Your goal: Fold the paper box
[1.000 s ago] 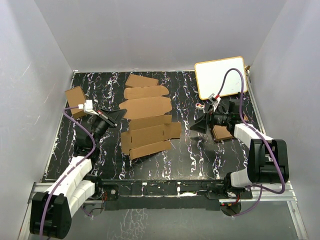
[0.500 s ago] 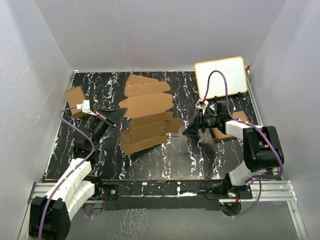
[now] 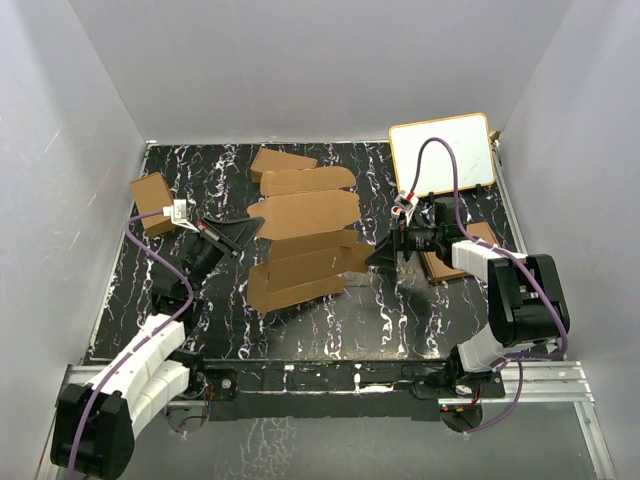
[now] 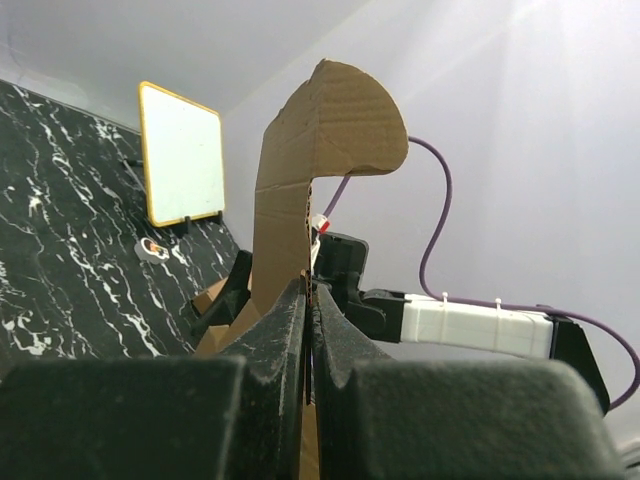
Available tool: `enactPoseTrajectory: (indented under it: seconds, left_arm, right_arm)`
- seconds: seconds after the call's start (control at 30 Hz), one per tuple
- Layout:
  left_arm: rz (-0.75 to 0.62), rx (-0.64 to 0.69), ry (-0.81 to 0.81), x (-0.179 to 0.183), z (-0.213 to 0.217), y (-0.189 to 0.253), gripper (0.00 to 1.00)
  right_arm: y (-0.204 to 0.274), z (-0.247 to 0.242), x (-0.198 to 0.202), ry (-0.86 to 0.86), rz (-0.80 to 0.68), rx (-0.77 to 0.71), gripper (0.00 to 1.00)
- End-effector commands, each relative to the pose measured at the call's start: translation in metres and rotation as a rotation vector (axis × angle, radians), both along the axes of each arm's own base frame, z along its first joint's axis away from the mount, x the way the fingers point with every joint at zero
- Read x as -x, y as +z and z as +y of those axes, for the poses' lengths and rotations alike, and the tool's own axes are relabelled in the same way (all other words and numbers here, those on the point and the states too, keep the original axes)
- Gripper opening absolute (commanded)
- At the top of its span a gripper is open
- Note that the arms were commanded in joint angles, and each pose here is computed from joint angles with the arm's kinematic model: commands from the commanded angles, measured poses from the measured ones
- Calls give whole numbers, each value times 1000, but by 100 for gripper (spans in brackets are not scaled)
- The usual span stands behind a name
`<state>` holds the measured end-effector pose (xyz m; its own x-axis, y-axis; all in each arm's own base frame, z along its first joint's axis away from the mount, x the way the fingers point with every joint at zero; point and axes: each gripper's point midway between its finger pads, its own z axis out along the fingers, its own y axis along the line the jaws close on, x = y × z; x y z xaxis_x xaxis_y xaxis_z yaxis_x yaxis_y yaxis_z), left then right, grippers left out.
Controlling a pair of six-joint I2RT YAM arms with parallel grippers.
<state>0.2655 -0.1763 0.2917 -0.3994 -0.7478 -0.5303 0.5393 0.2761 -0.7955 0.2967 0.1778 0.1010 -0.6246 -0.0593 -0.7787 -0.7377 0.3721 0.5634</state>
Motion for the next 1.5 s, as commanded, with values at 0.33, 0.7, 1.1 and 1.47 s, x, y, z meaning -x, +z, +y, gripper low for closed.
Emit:
enactPoseTrajectory:
  seconds: [0.33, 0.7, 1.1, 1.47]
  left_arm:
    - [-103, 53, -60, 16, -19, 33, 0]
    - [-105, 72, -51, 16, -19, 36, 0]
    - [-115, 105, -62, 19, -20, 42, 0]
    - [-102, 74, -46, 18, -19, 33, 0]
  right_arm:
    - [52, 11, 11, 153, -219, -123, 61]
    - [55, 13, 17, 184, -257, -115, 47]
    - [52, 16, 18, 197, -258, -103, 34]
    - [60, 15, 21, 233, -311, -89, 8]
